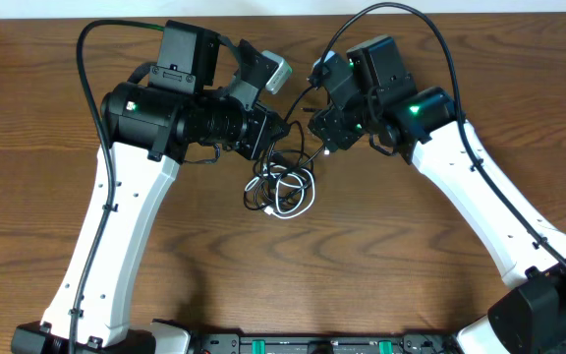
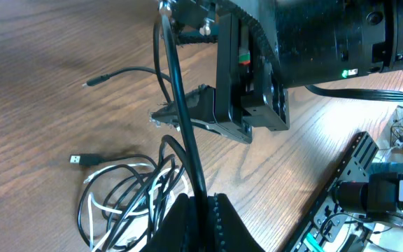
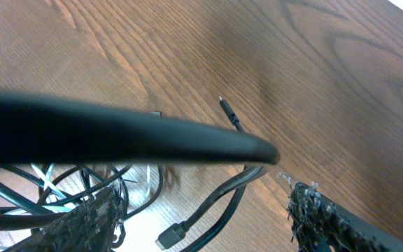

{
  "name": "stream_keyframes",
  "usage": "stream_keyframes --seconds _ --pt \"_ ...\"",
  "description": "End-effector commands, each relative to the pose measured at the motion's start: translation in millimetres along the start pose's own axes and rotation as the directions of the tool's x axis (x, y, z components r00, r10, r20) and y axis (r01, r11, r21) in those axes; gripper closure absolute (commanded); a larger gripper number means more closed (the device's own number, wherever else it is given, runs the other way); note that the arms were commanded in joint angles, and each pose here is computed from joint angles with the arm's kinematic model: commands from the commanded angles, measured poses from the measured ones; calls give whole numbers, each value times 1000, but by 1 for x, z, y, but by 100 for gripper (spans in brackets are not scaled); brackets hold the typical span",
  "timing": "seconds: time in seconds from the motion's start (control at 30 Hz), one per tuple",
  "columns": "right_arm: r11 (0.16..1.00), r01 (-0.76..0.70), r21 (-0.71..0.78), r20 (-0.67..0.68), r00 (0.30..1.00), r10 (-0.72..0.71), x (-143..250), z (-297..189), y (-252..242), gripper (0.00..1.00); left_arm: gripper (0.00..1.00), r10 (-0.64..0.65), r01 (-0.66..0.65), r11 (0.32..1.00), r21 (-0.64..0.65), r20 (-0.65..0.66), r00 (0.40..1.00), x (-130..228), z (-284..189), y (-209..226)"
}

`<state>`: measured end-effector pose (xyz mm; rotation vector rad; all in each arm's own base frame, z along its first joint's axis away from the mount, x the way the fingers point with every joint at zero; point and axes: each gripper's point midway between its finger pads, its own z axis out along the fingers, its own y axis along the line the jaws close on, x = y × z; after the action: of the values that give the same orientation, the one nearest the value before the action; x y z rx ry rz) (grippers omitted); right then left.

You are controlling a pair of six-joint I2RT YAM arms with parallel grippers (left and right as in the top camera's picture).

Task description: Untangle cables

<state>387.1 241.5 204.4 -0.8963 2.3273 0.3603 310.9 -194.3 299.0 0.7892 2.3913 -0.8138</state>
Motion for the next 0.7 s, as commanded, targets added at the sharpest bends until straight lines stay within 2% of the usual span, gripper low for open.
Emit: stream_keyframes --seconds 0.0,0.67 --pt "999 -31 8 3 1000 31 -3 -5 -5 26 93 54 -54 998 14 45 998 -10 -12 -15" --pt "998 -61 -13 -106 993 60 24 14 -1 28 93 74 -70 995 -71 51 996 -14 -13 -3"
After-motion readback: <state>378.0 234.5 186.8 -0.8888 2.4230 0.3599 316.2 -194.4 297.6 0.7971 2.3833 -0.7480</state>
